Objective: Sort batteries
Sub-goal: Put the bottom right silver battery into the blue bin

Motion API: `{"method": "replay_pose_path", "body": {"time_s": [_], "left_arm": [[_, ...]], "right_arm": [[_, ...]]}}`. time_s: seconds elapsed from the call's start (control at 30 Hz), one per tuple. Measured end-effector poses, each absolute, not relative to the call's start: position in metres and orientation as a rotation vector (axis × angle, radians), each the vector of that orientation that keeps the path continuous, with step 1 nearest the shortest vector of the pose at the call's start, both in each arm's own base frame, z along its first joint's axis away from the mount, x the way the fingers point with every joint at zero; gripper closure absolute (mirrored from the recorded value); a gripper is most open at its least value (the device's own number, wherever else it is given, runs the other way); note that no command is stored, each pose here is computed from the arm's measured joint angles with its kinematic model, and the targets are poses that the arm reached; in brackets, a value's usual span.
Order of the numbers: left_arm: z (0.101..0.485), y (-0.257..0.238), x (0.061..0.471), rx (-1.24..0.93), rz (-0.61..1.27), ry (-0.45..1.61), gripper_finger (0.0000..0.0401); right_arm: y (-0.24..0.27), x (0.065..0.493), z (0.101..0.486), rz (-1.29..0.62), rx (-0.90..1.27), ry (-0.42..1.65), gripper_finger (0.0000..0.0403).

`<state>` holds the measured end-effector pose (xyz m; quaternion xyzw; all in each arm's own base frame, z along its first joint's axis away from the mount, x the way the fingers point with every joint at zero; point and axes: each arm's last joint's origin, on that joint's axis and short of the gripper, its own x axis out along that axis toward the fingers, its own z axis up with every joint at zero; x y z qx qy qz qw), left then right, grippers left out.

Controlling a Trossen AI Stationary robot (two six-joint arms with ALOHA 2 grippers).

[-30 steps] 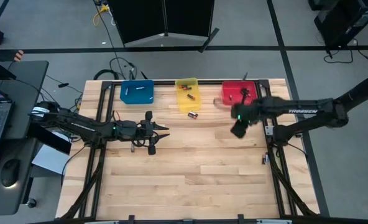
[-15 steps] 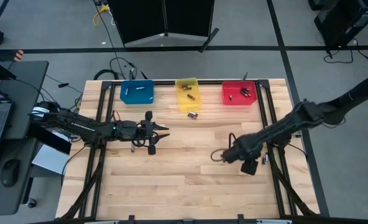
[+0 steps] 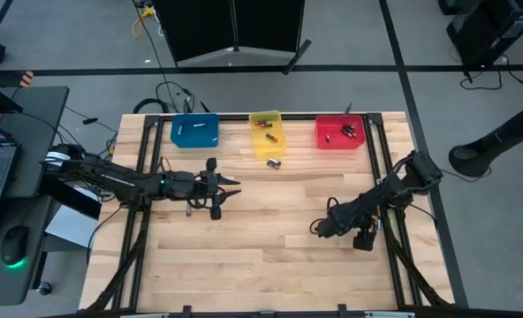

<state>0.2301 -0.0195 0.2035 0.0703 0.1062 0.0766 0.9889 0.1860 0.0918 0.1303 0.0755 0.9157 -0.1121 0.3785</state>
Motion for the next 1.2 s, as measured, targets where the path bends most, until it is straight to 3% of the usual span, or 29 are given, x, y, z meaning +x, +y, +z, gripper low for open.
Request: {"method": "replay_pose_path", "body": {"time_s": [0.67, 0.83, 1.03, 1.2], "left_arm": [[0.202, -0.020, 0.230, 0.145, 0.152, 0.232, 0.0284], [0.202, -0.020, 0.230, 0.145, 0.152, 0.232, 0.0284], [0.202, -0.019, 0.230, 0.145, 0.152, 0.233, 0.0284], [0.202, -0.020, 0.230, 0.145, 0.152, 0.233, 0.0284]], "right_arm": [[0.079, 0.156, 0.096, -0.245, 0.216, 2.344, 0.0108], [0.079, 0.154, 0.095, -0.232, 0.218, 2.342, 0.0127], [0.079, 0.155, 0.095, -0.232, 0.225, 2.342, 0.0176], [0.082, 0.162, 0.098, -0.217, 0.229, 2.324, 0.0176]]}}
